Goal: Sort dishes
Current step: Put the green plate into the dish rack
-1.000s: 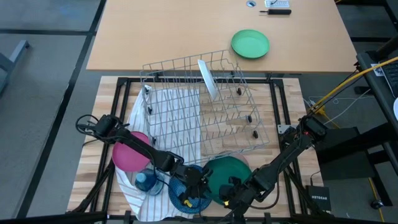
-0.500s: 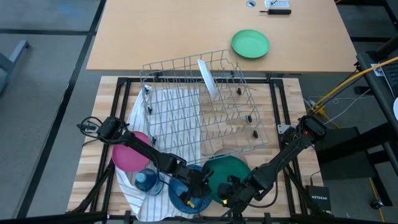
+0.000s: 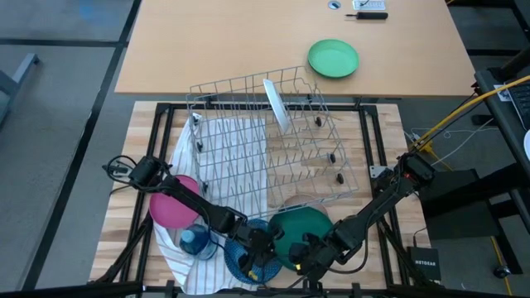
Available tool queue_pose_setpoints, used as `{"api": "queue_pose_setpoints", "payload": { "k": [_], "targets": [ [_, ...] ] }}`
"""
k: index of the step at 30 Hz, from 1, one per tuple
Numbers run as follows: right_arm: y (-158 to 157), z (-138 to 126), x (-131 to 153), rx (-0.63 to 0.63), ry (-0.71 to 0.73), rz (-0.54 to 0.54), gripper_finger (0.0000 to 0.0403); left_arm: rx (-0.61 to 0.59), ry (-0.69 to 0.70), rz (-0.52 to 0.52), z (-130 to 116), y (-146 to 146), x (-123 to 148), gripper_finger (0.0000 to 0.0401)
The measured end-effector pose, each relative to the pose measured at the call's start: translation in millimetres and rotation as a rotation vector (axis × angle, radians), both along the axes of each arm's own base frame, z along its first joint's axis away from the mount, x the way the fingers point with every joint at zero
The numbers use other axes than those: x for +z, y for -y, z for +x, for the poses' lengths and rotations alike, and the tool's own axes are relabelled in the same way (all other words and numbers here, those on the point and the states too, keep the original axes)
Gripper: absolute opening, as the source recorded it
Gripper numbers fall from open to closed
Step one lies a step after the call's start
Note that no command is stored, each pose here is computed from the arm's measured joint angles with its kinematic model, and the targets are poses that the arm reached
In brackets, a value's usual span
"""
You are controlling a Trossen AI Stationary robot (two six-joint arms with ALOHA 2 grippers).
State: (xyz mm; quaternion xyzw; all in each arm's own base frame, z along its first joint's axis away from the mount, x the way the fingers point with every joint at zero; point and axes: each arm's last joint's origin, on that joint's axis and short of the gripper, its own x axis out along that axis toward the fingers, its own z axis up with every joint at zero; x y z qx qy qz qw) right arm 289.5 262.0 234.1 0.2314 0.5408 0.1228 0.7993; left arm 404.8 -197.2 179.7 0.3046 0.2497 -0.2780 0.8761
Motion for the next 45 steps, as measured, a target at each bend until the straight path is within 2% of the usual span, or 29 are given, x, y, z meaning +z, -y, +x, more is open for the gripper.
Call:
{"api": "queue_pose_setpoints", "payload": {
  "k": [17,19,26,30,38,45],
  "targets": [
    [-2.6,1.7,2.1,-0.046,-0.014,0.067,0.0021,0.003,-0.003,-0.004,-0.4,0.7,0.0,0.0002],
    [-2.7,1.7,2.2,-0.046,-0.015,0.069,0.0036,0.006,-0.001,0.000,-0.8,1.6,-0.1,0.0002],
    [0.6,5.3,2.9,-0.046,-0.020,0.086,0.0129,0.006,-0.001,0.013,-3.8,6.7,-0.5,0.0001],
    [3.2,6.0,6.5,-0.028,-0.023,0.106,0.0150,0.007,-0.001,0.012,-3.9,7.1,-0.5,0.0001],
    [7.4,-15.6,43.7,-0.037,0.091,0.100,0.0146,0.023,0.077,-0.066,0.8,9.7,8.4,0.0000],
    [16.9,-44.7,81.9,-0.108,0.241,0.044,0.0145,0.016,0.145,-0.309,8.4,7.1,28.7,0.0000]
  ]
}}
